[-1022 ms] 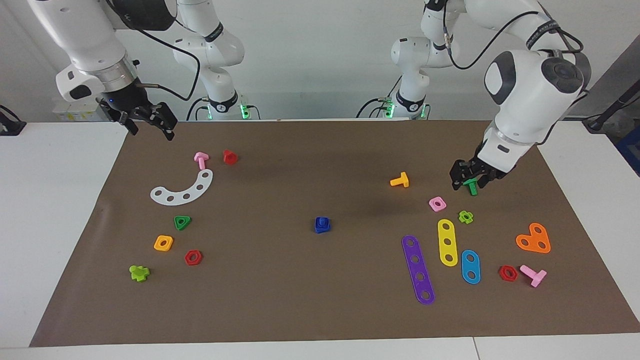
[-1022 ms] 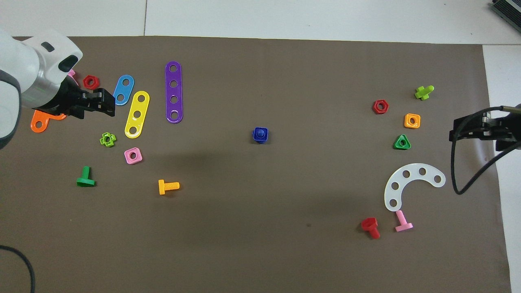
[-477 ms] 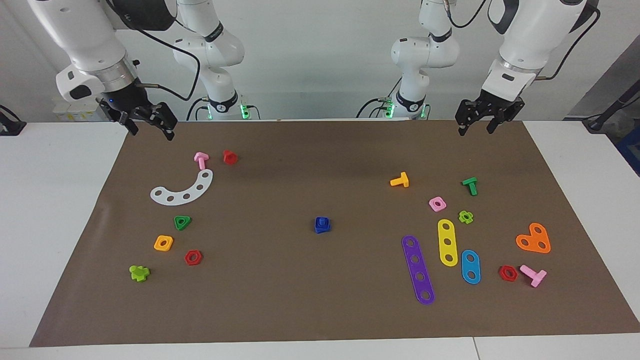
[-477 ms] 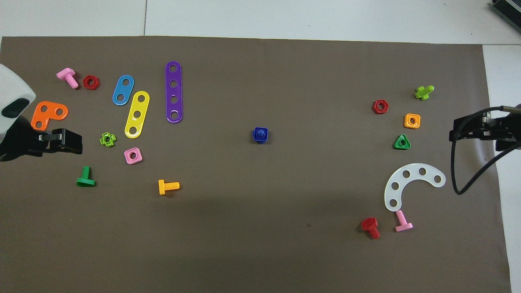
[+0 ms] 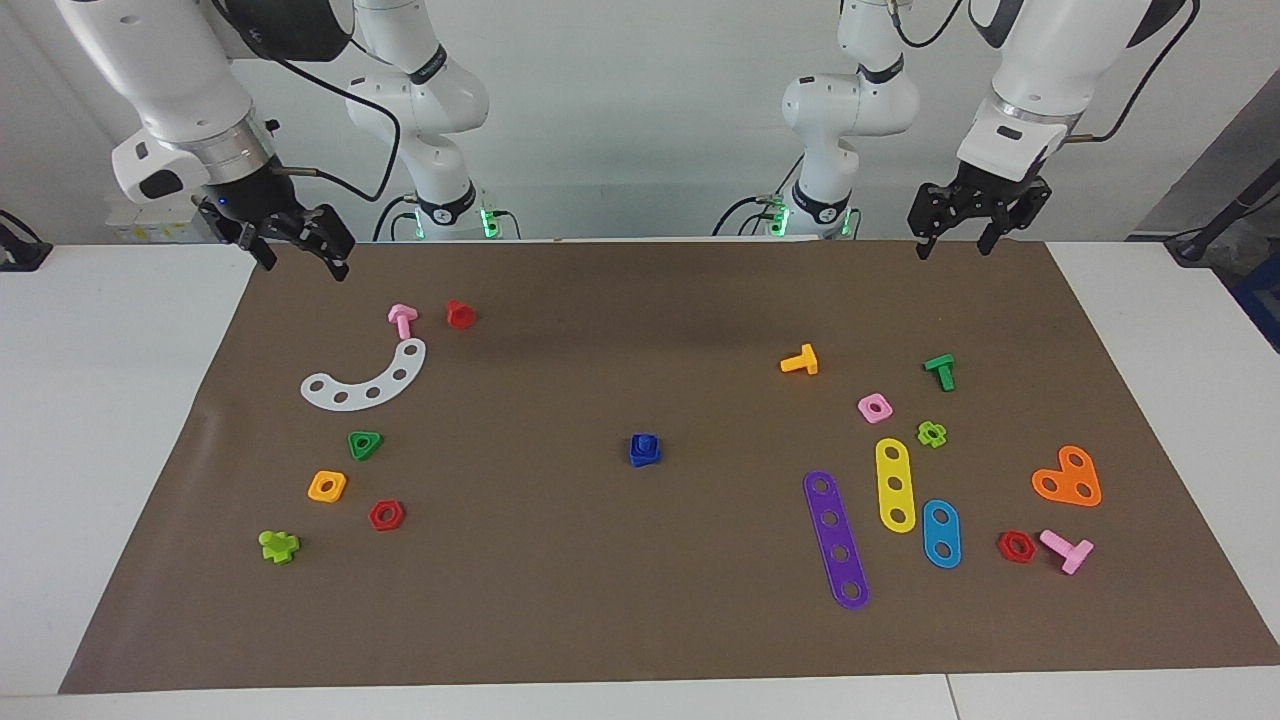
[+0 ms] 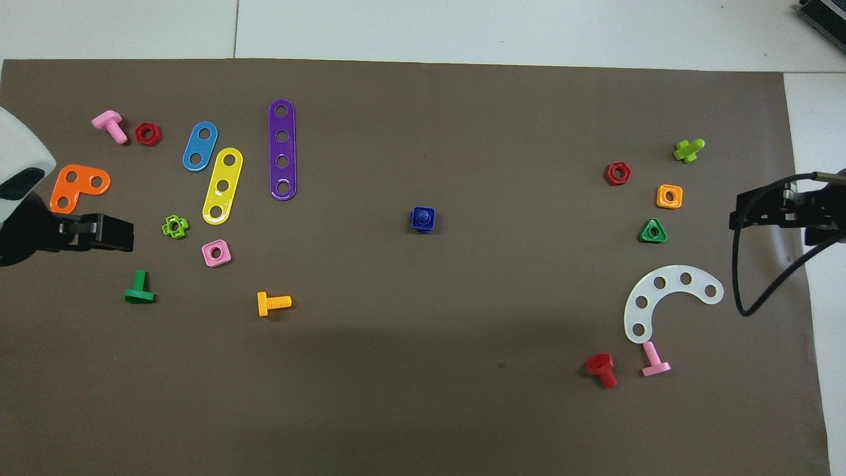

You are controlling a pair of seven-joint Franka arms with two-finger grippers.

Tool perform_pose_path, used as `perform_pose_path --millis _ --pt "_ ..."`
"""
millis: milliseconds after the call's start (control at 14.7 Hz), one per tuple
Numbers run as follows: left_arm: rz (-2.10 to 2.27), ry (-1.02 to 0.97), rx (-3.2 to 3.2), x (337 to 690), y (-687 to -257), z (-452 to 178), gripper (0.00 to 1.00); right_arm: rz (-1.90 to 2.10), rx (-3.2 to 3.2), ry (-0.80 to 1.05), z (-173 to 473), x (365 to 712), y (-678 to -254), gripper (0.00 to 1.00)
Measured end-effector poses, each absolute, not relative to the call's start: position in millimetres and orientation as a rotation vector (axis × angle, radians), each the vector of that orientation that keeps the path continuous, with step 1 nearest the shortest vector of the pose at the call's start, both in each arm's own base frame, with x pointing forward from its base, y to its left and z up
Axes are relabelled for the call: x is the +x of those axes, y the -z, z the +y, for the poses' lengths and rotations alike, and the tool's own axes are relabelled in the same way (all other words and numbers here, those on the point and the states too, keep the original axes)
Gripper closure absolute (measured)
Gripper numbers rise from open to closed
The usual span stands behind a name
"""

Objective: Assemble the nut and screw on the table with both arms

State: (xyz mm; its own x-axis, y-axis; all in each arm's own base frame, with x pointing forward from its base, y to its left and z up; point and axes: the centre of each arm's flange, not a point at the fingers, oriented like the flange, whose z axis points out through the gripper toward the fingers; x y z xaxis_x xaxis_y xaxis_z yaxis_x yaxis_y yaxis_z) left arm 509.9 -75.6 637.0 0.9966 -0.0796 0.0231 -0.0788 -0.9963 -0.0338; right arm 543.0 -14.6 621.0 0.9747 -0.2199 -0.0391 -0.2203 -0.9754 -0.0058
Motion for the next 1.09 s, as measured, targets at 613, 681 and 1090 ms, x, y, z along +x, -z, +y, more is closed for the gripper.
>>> perform_pose_path --millis 613,681,1090 --pt "0.181 0.076 -3.105 512 -648 -68 0.09 0.347 -3.112 -0.06 -15 543 -621 0.0" --pt "0.176 0.084 -3.107 514 -651 -66 0.09 0.347 -3.112 -0.06 -15 543 -621 0.0" --pt "0.087 0.075 -3.145 533 -678 -43 0.08 0.347 -3.112 -0.06 -15 543 -621 0.0"
